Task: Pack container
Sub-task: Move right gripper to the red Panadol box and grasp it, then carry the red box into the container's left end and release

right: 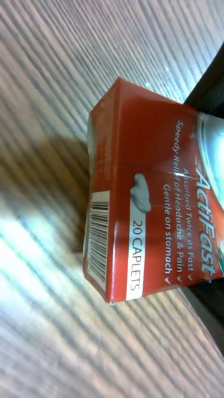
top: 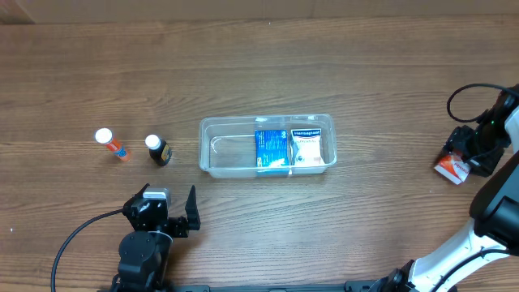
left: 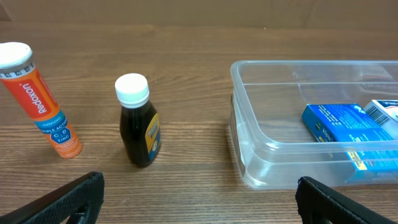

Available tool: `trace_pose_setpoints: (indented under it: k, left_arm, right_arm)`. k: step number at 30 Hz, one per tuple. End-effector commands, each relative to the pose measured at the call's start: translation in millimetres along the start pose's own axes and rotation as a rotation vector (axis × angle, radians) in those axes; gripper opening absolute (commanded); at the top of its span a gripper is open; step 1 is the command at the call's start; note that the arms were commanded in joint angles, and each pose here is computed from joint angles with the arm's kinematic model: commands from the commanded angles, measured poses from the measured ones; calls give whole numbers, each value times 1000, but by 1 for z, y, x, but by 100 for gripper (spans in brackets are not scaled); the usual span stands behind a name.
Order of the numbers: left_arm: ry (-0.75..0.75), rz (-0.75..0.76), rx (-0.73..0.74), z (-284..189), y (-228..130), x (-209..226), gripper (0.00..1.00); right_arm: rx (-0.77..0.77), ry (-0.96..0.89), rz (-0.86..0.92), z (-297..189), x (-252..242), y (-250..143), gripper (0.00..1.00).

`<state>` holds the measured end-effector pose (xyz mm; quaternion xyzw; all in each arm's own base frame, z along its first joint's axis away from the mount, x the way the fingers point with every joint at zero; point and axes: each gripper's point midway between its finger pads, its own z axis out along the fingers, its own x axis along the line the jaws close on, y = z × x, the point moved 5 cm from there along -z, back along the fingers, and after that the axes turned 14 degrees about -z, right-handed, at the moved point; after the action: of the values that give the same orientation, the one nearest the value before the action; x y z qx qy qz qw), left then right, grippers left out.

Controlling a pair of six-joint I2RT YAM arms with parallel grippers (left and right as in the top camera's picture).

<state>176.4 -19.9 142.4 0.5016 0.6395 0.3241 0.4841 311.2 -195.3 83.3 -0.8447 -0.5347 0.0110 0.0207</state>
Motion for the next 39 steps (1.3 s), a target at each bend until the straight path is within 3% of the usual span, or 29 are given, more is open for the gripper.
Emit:
trace_pose_setpoints:
  k: [1,9,15,19,28,34,39]
  left_arm:
    - [-3,-16,-7,0,0,0,100]
    - [-3,-16,-7,0,0,0,100]
    - [-3,-16,-7,0,0,0,100]
    - [-3,-16,-7,0,0,0,100]
    - [-3,-16,-7,0,0,0,100]
    - [-3,-16,-7,0,0,0,100]
    - [-3,-16,-7,0,0,0,100]
  right_arm:
    - [-110,-10,-5,-36,18,12,70]
    - [-184,37,-151,-77,82,0,67]
    - [-365,77,-367,-163,157,-44,66]
    - [-438,135,-509,-186,216,-83,65]
    - [-522,244,-728,-173,342,-145,64]
    - [-398,215,-868,-111,404,-184,63]
    - [-329,176,-893,-63,428,-191,63]
